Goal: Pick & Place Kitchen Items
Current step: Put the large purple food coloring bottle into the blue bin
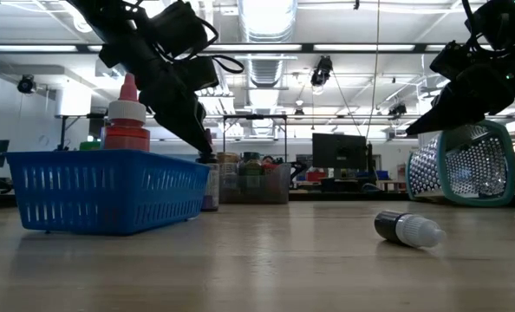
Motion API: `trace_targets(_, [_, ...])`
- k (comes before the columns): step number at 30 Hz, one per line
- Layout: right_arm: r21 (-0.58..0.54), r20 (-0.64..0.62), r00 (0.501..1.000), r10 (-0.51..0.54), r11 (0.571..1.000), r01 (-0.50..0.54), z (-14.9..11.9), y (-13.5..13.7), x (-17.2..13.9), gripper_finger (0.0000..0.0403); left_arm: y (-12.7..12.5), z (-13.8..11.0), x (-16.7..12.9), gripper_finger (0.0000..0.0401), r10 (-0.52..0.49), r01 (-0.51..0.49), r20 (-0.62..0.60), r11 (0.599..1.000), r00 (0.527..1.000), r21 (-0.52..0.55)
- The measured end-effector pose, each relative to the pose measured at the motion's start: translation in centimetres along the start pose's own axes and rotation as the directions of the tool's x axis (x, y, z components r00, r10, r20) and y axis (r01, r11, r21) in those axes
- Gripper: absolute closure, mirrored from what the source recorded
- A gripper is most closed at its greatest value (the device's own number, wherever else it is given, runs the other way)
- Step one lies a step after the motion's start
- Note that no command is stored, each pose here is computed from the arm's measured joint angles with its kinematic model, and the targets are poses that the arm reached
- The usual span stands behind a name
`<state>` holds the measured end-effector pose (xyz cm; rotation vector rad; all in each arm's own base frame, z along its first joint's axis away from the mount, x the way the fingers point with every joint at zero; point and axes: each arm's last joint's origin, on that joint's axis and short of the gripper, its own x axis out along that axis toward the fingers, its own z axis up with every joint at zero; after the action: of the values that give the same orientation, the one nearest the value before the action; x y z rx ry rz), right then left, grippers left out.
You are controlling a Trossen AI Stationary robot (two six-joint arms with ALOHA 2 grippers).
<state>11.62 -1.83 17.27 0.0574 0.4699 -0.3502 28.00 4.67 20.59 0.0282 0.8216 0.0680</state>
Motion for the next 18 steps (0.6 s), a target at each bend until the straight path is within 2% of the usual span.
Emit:
trace_targets(13, [0.0,0.001,1.0,0.0,1.0,0.0,0.0,0.0,0.0,0.0394,0.0,0.02,-0.03,0.0266,0.0,0.0,-0.001,1.0,1.0,0.0])
trace_targets(18, [0.0,0.001,1.0,0.0,1.0,0.0,0.0,0.0,0.0,0.0394,0.05,0.78,-0.71,0.0266,0.003,-0.003,0.022,1.0,1.0,0.004])
